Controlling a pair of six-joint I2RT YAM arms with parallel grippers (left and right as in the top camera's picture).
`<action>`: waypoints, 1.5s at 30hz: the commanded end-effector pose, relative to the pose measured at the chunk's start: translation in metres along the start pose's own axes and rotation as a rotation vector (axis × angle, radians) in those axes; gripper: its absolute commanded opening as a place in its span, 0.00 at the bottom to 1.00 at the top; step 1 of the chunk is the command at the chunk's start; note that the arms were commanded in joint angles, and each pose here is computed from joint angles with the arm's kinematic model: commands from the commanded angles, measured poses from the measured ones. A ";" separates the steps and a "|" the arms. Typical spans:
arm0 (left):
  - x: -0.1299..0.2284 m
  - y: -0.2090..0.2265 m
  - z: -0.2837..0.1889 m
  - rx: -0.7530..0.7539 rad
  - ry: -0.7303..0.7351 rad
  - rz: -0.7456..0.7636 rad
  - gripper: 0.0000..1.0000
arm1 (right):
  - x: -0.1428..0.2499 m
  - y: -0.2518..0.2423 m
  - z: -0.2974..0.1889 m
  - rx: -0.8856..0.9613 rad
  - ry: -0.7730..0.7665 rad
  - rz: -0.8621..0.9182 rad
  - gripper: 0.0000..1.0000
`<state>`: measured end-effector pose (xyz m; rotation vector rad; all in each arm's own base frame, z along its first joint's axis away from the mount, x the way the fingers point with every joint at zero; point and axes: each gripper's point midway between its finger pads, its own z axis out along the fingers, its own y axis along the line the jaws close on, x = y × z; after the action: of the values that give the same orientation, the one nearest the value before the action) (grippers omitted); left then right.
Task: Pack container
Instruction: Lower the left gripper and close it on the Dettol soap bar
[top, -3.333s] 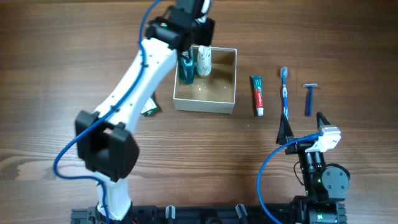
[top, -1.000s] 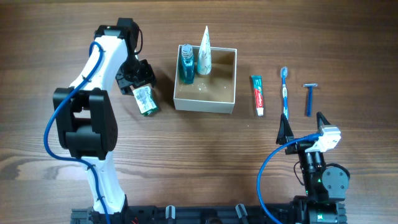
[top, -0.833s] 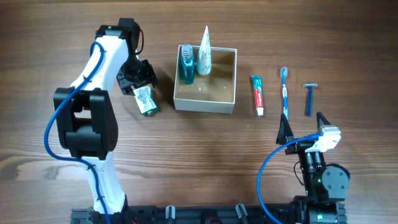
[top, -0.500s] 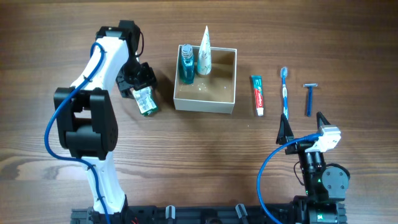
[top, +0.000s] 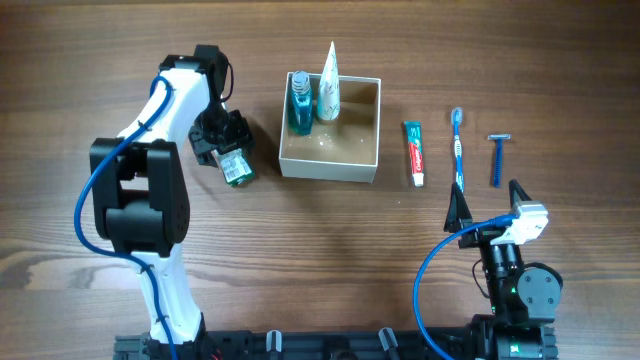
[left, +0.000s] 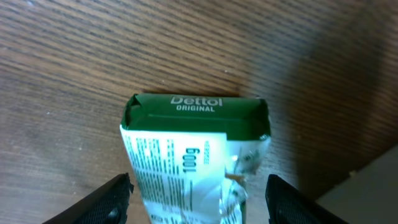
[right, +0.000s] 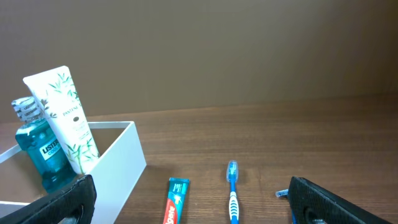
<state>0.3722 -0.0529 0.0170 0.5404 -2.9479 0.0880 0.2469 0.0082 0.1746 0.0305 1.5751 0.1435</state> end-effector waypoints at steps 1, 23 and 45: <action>0.011 0.005 0.016 -0.012 0.045 0.009 0.70 | 0.000 0.001 0.000 -0.004 -0.003 -0.004 1.00; 0.000 0.001 0.025 0.012 -0.005 0.015 0.66 | 0.000 0.001 0.000 -0.005 -0.003 -0.003 1.00; 0.013 -0.003 0.031 0.046 0.047 0.010 0.27 | 0.000 0.001 0.000 -0.005 -0.003 -0.003 1.00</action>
<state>0.3690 -0.0575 0.0021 0.5338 -2.9633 0.1451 0.2469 0.0082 0.1746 0.0308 1.5751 0.1432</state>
